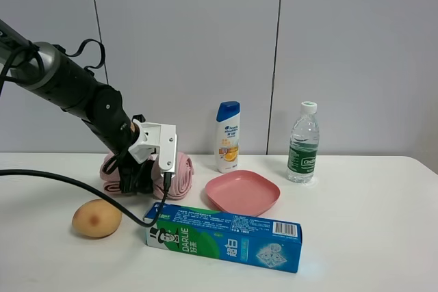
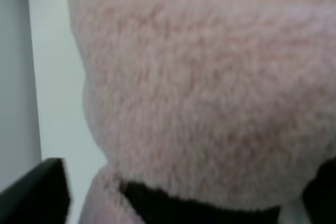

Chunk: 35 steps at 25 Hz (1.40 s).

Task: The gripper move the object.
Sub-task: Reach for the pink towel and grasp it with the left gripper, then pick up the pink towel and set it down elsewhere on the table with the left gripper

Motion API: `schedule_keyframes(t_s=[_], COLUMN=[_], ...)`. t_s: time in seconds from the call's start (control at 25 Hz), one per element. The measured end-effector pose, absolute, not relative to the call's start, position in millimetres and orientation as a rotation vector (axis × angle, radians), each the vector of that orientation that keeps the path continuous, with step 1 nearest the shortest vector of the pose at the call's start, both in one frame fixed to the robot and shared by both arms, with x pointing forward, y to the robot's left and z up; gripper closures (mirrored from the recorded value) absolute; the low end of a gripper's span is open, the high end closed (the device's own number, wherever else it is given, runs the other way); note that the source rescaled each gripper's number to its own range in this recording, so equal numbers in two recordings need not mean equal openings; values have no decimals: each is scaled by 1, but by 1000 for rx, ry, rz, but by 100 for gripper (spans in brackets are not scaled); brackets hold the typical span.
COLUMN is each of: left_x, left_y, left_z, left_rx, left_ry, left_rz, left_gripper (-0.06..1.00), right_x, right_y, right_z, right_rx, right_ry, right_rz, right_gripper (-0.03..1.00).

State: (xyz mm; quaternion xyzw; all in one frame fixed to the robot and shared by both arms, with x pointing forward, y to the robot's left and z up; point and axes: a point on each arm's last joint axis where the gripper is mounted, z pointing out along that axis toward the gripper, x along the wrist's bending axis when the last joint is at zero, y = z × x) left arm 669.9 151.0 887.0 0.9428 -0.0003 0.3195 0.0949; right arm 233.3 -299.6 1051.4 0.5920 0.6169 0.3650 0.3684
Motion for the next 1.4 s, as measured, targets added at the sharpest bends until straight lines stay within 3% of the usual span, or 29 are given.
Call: schedule_keyframes(t_s=[0.08,0.12,0.16,0.6,1.04,1.24,1.4], left_x=[670,670,669,668,636,593,555], left_y=[152,152,152,152,146,113,76], left_z=[887,887,886,896,1028,1074,1099], left_rx=[2802,2803,2804,2782,2435,2325,2147], left_ry=[0,0,1,111,604,637,715], left_rz=[941,939,937,926,989,875,650], left_gripper=[81,92,94,94,94,94,94], right_x=[233,233,233,233,233,233,233], right_y=[-300,-300,-300,-300,-300,-300,-300], right_z=[1051,1051,1051,1051,1051,1051,1051], right_rx=[1520,1520,1520,1520,1520,1520,1520], right_ry=[1584,1584,1584,1584,1584,1584,1584], right_rz=[937,937,937,937,937,937,937], right_gripper=[-3,-3,-3,-3,-3,-3,-3])
